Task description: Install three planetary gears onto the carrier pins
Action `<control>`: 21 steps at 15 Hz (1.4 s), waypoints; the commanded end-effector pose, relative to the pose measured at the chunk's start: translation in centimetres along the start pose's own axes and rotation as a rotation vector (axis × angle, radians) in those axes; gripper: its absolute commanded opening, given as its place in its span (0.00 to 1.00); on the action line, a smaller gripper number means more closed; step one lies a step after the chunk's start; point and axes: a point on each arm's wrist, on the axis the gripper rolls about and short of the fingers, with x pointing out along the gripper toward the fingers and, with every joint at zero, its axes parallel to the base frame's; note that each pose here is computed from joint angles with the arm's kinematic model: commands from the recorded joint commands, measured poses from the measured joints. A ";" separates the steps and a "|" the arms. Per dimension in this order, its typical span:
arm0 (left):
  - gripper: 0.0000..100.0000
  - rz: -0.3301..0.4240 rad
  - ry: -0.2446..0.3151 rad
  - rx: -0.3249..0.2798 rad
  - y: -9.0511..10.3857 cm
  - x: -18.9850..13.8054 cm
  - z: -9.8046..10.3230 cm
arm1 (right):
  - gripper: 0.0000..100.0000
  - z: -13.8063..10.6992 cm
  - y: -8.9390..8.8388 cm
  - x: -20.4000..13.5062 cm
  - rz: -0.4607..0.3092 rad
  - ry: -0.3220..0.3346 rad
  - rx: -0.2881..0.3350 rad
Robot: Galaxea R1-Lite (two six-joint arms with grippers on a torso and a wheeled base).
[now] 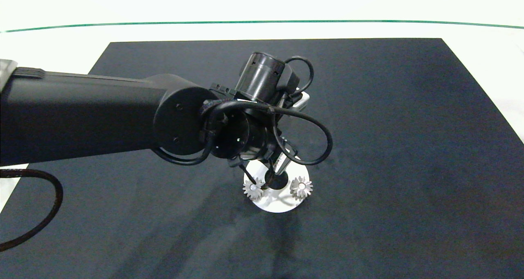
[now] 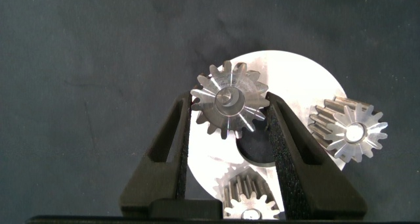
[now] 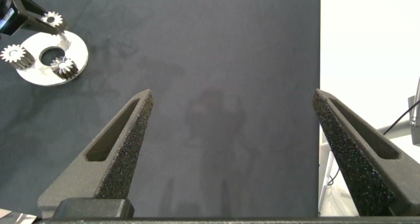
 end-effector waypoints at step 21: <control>0.22 0.016 0.033 0.025 -0.4 0.6 -0.6 | 1.00 -0.2 0.0 -0.1 0.001 0.001 -0.002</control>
